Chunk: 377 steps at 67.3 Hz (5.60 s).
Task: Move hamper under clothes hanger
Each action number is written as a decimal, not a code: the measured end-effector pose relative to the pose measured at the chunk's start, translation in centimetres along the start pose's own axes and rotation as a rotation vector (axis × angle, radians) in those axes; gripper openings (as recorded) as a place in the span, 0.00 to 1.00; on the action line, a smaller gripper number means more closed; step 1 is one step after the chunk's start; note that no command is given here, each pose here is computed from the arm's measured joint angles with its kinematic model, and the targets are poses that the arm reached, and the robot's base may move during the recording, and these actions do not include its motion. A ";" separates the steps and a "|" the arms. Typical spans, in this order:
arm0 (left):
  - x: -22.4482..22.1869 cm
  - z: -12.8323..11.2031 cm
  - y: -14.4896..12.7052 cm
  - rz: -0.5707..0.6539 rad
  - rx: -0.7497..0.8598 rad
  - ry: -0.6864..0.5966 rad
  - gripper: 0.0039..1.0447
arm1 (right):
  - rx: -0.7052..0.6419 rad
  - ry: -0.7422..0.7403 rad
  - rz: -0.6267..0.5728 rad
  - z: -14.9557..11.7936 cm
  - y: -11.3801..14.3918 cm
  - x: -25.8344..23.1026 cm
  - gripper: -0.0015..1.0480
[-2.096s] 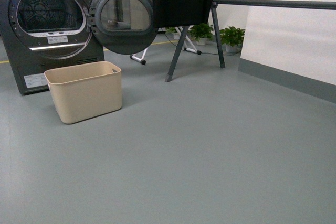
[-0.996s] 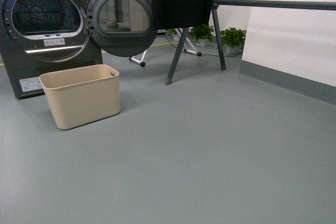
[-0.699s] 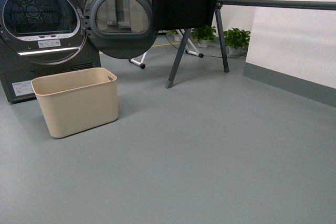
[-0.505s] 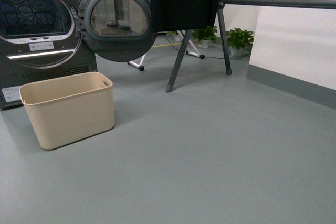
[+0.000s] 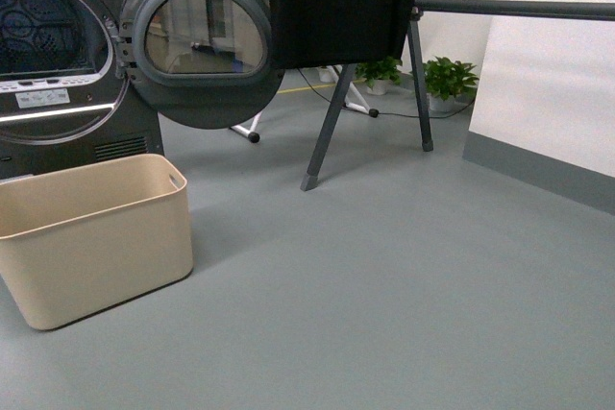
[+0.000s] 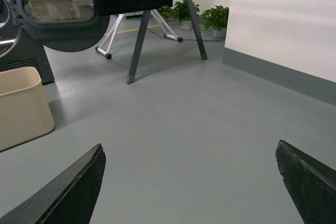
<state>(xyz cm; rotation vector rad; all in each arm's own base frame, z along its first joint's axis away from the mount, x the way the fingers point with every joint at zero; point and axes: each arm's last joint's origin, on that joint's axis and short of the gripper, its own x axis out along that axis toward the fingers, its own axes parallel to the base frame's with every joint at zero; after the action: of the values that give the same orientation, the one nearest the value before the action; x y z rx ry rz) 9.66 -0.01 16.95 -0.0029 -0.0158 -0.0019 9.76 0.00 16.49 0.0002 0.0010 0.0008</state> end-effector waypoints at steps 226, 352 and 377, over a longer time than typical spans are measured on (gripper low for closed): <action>10.1 5.8 3.0 0.117 -0.159 0.529 0.94 | 0.017 0.291 0.242 6.6 1.2 8.3 0.92; 35.7 -13.8 -1.7 -0.099 0.125 0.899 0.94 | -0.220 0.978 0.028 -13.9 10.7 35.0 0.92; 35.5 -15.1 -1.7 -0.100 0.130 0.895 0.94 | -0.225 1.052 0.012 -14.8 11.8 34.6 0.92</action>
<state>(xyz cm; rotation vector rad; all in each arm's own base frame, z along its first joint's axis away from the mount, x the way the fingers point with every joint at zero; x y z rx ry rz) 45.40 -1.83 2.46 0.1288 0.8789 -0.1023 44.30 11.79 1.69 -0.2252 1.0533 0.0127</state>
